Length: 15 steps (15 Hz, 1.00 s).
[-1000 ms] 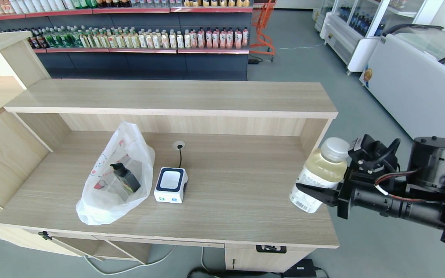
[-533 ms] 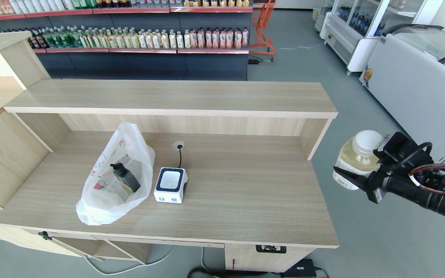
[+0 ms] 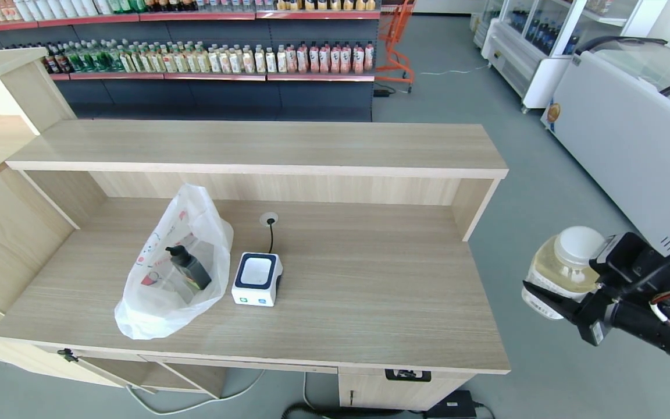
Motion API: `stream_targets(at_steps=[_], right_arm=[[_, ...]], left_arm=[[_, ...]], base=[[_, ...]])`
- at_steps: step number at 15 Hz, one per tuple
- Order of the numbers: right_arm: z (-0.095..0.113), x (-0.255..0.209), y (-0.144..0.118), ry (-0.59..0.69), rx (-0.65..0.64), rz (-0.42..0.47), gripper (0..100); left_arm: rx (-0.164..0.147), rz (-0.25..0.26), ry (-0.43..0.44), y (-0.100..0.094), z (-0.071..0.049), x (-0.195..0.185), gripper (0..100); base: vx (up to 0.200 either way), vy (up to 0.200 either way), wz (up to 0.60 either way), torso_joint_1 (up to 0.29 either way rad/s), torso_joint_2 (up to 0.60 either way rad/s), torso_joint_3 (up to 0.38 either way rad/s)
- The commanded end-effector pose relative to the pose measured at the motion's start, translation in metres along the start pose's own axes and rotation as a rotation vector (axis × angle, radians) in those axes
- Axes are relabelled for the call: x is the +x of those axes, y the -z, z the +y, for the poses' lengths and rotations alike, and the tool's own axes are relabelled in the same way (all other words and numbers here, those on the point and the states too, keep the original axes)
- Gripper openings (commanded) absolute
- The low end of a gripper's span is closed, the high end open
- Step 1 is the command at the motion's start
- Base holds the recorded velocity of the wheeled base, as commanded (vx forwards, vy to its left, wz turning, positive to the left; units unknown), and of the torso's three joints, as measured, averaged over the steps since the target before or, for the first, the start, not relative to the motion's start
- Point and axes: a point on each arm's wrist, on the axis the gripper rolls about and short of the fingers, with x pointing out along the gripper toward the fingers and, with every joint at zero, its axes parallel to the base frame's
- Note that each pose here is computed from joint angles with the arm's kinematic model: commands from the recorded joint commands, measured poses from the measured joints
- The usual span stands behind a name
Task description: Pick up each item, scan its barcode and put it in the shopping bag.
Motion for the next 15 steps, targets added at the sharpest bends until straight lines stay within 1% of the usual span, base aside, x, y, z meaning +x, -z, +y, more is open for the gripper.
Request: stream_targets(at_steps=[1,6,11,15], right_arm=[[0.0007,-0.0057,-0.0019,0.007,-0.001,-0.011,0],[0.0009,-0.0044,-0.0032,-0.001,0.032,-0.021,0],[0.0045,-0.0016,-0.0061,-0.04,0.086,-0.046,0],[0.0057,0.0002,-0.005,-0.078,0.116,-0.062,0]], left_arm=[[-0.002,-0.001,-0.001,0.0,0.0,0.0,100],[-0.002,-0.001,-0.001,0.0,0.0,0.0,100],[-0.004,-0.001,-0.001,0.0,0.0,0.0,100],[0.001,-0.001,-0.001,0.0,0.0,0.0,100]], base=[[0.0,0.0,0.0,0.0,0.0,0.0],[0.0,0.2,0.0,0.002,0.0,0.0],[0.0,0.2,0.0,0.0,0.0,0.002],[0.0,0.2,0.0,0.001,0.0,0.002]])
